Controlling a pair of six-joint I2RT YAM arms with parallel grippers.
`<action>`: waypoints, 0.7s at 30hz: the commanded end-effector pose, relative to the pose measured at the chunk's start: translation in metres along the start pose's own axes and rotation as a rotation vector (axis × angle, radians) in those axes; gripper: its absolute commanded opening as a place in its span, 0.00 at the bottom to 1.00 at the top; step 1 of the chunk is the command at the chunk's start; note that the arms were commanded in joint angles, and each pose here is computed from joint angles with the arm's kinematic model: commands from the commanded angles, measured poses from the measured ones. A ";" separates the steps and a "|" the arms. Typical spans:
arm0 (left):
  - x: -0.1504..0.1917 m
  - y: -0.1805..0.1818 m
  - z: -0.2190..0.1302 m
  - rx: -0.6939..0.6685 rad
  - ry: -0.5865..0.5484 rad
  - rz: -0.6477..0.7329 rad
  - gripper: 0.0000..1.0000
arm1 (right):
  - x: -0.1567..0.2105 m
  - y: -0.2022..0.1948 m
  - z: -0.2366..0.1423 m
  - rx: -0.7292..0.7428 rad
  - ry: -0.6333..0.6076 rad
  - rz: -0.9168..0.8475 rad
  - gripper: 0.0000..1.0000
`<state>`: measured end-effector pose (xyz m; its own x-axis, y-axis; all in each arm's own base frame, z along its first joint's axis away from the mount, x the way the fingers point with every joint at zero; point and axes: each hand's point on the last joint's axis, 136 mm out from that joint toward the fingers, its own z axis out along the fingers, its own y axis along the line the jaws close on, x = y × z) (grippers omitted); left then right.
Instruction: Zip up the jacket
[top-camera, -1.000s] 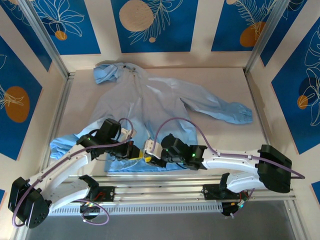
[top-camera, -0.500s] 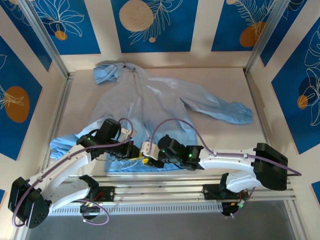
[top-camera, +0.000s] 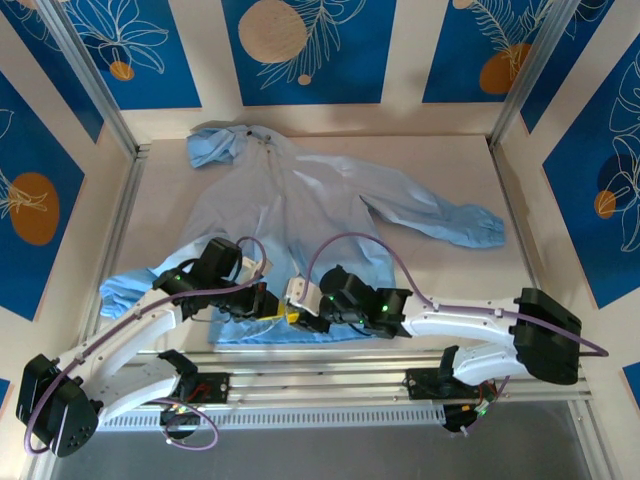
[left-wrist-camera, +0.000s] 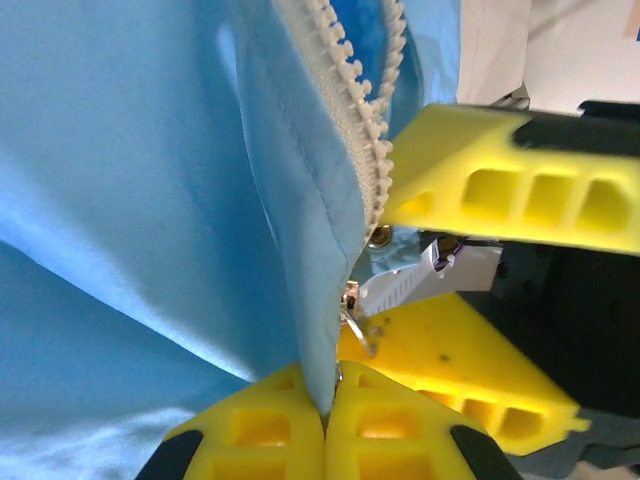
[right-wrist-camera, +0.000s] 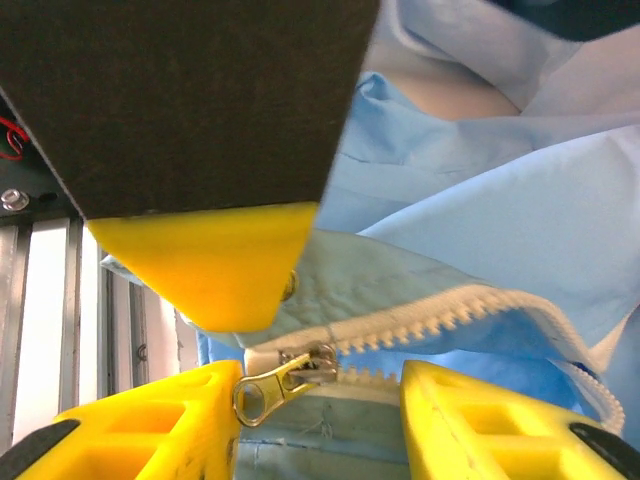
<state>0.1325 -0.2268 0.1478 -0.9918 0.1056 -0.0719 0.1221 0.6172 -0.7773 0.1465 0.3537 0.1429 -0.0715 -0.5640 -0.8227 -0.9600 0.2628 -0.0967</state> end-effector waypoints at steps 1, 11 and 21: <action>-0.002 -0.007 -0.007 0.011 -0.012 0.027 0.00 | 0.000 -0.003 -0.012 -0.030 -0.031 0.048 0.46; -0.003 -0.009 -0.008 0.014 -0.013 0.031 0.00 | 0.003 -0.002 -0.011 -0.075 -0.002 0.059 0.43; -0.004 -0.009 -0.007 0.011 -0.006 0.030 0.00 | 0.004 0.005 -0.007 -0.129 0.020 0.021 0.42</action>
<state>0.1321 -0.2263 0.1475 -0.9920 0.1054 -0.0689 0.1197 0.6204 -0.7751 0.1423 0.3414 0.1357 -0.1258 -0.5731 -0.8098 -0.9760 0.2177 -0.0025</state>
